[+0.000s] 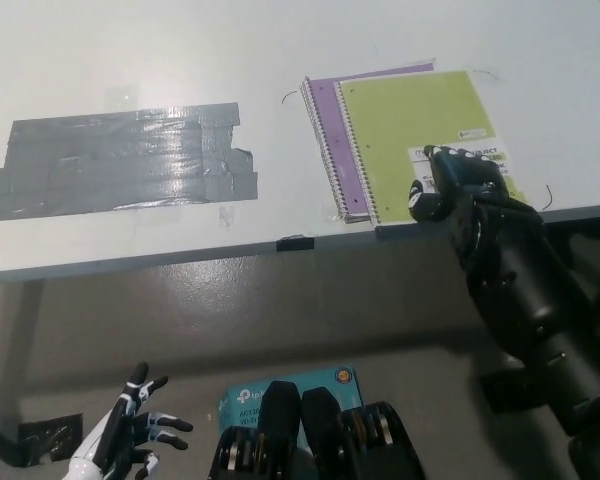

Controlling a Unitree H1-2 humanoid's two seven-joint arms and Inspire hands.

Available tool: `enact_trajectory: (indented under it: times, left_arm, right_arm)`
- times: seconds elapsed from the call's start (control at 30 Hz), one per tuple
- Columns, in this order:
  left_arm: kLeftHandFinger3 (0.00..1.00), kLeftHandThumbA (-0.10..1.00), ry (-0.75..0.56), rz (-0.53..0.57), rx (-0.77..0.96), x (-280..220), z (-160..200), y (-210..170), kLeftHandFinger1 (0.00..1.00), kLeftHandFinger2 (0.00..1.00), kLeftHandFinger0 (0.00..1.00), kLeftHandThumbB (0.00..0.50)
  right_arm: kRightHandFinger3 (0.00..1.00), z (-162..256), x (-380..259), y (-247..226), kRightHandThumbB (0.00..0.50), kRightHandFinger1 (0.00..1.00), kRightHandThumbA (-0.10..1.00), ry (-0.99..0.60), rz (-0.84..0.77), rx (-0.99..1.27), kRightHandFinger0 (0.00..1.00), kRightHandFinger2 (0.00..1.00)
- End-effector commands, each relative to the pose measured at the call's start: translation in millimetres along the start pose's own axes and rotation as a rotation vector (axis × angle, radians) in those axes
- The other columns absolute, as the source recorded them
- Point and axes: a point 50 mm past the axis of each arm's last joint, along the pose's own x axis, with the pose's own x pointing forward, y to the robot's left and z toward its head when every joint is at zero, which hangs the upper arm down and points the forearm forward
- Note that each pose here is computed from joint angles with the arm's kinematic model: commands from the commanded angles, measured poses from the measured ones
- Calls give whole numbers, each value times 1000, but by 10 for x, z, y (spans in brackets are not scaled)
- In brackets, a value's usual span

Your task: The robot uses its right hand to align two notebooks stacked together until they are fully overlapped

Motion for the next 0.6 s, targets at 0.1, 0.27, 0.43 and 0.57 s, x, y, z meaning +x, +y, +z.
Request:
enact_trajectory:
  times: [0.1,0.27,0.43,0.57]
  left_arm:
    - [993,1000,-27,-24,16,1,97,-22,440,470,315,500]
    - [1000,1000,-32,-32,5,-7,97,-35,447,459,326,500]
    - [1000,1000,-36,-32,7,-2,114,-43,471,472,360,498]
    - [1000,1000,-38,-33,1,-11,114,-55,470,482,363,489]
  right_arm:
    - [1000,215,7,66,500,1000,1000,-48,102,56,1000,1000]
    - [1000,191,13,47,500,1000,1000,-43,96,72,1000,1000]
    - [1000,193,31,-13,500,1000,1000,-42,80,51,1000,1000]
    - [1000,224,38,-47,500,1000,1000,-42,72,51,1000,1000]
